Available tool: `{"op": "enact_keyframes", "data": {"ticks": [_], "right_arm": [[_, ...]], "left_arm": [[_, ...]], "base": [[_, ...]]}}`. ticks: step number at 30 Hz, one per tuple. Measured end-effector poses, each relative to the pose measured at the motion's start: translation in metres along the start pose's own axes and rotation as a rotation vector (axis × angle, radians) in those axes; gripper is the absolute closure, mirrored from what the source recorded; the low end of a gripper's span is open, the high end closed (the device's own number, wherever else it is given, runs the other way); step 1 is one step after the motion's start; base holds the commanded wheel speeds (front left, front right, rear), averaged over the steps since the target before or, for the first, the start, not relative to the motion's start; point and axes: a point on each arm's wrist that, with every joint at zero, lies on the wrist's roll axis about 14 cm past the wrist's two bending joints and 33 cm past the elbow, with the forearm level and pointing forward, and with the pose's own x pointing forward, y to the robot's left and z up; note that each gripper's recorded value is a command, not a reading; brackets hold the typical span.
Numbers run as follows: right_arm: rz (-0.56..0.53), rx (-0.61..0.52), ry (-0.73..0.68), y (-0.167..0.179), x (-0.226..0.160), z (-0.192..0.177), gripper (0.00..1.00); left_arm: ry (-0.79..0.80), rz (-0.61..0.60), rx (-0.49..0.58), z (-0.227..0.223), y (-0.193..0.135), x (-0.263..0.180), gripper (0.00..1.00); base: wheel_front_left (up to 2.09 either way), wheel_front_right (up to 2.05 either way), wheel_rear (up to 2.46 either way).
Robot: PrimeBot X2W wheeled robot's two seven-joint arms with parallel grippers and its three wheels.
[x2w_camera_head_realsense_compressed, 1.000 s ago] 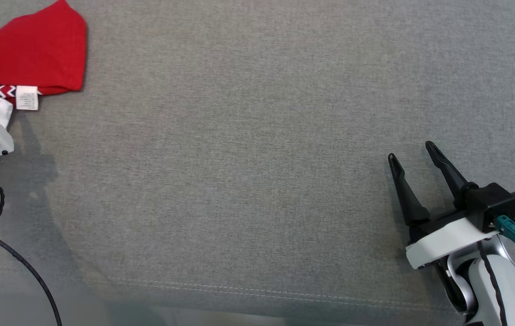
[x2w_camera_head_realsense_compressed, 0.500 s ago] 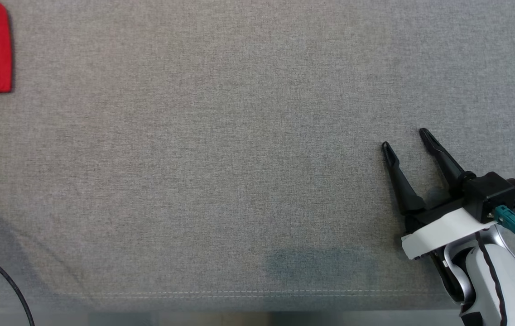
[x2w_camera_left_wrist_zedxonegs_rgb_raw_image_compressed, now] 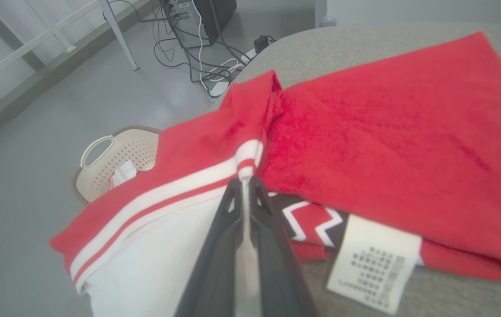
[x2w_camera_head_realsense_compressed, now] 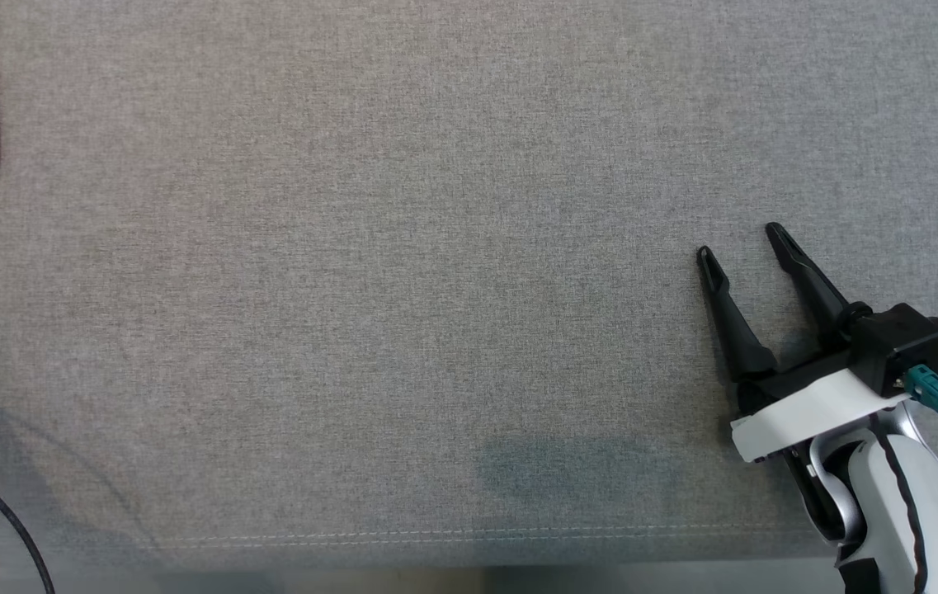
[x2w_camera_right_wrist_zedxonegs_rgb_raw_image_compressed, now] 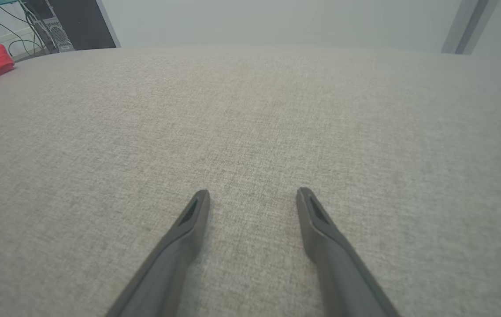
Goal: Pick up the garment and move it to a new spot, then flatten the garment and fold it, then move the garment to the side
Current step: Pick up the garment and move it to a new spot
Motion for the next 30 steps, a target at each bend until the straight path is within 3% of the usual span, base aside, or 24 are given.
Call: {"op": "enact_keyframes", "data": {"ticks": [3,7,14,23,30], "right_arm": [[0.005,0.01,-0.006,0.003,0.0,0.002,0.0],[0.013,0.022,-0.012,0.01,0.0,0.005,0.0],[0.033,0.05,-0.042,0.026,-0.005,0.018,0.0],[-0.002,0.083,-0.079,0.03,-0.027,0.034,0.0],[-0.089,0.093,-0.101,0.009,-0.051,0.04,0.0]], "left_arm": [[-0.087,-0.042,-0.005,0.029,-0.005,0.0,1.0],[-0.344,-0.102,0.006,0.125,-0.014,-0.006,1.0],[-0.697,-0.236,0.066,0.242,-0.037,-0.062,1.0],[-1.062,-0.531,0.068,0.337,-0.125,-0.189,1.0],[-1.131,-0.881,0.041,0.331,-0.222,-0.283,1.0]], "base": [[0.0,0.0,0.0],[0.0,0.0,0.0],[0.0,0.0,0.0],[0.0,0.0,0.0],[0.0,0.0,0.0]]}}
